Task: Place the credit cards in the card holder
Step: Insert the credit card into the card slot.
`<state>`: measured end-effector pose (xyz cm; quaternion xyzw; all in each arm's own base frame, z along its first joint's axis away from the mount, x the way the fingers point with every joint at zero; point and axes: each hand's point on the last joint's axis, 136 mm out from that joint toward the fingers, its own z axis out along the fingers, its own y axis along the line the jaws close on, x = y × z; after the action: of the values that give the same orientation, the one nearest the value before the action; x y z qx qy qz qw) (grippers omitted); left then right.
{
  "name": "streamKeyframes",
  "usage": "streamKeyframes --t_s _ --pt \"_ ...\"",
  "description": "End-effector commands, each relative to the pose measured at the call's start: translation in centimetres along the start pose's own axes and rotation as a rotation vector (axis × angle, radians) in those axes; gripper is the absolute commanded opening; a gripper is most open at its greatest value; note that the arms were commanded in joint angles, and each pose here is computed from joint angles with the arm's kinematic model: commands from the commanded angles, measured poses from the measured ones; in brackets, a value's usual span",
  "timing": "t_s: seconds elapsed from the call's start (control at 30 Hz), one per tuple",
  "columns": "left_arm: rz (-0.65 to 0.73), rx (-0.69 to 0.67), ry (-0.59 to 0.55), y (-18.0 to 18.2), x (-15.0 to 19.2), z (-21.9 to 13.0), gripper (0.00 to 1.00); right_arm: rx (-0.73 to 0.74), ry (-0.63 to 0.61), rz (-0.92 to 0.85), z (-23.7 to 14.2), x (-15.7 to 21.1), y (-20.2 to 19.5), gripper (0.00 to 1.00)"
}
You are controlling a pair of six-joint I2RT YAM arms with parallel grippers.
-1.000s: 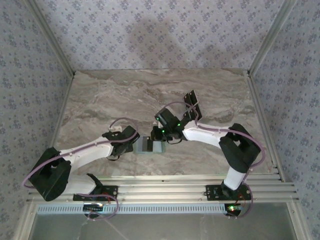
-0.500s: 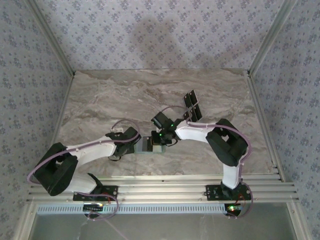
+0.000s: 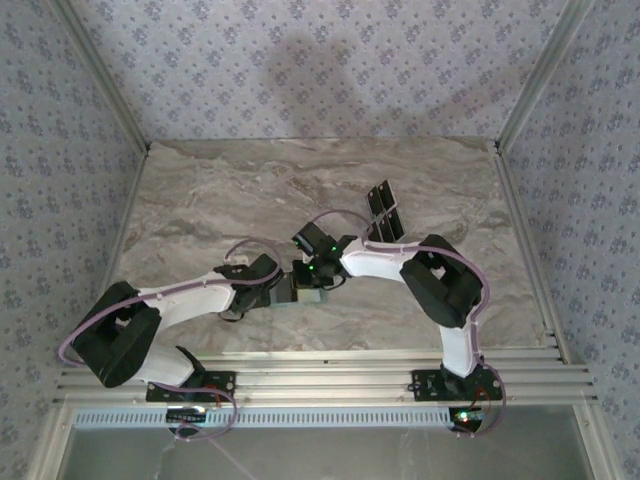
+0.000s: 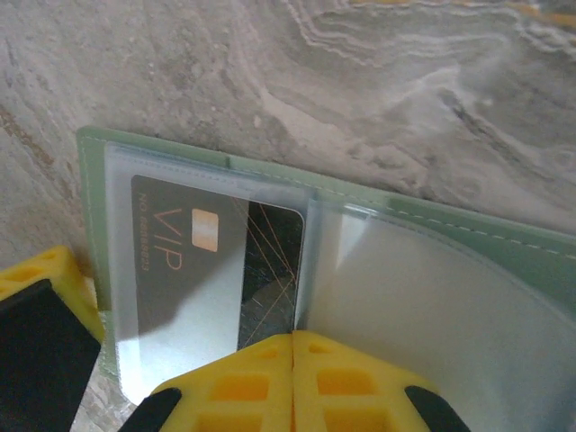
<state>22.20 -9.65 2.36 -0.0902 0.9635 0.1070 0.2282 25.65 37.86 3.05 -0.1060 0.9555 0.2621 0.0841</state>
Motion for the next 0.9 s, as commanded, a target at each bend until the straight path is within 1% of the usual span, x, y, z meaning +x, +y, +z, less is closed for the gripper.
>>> streamKeyframes --t_s 0.0,0.3,0.43,0.57,0.87 --pt "0.012 0.002 0.037 -0.5 1.2 0.8 1.0 -0.041 0.013 0.001 0.4 -0.1 1.6 0.09" --pt "0.021 0.004 0.043 -1.0 1.5 1.0 1.0 -0.119 0.029 0.003 0.5 0.0 3.8 0.09" --pt "0.026 0.003 0.041 -1.2 1.4 1.0 1.0 -0.123 0.009 -0.001 -0.6 -0.1 3.8 0.1" --pt "0.027 0.002 0.043 -1.3 1.4 1.0 1.0 -0.116 -0.026 0.002 -1.9 -0.4 3.2 0.15" --pt "0.012 0.013 0.005 -1.3 0.4 -0.3 1.0 -0.067 -0.036 0.031 -2.7 0.9 0.0 0.17"
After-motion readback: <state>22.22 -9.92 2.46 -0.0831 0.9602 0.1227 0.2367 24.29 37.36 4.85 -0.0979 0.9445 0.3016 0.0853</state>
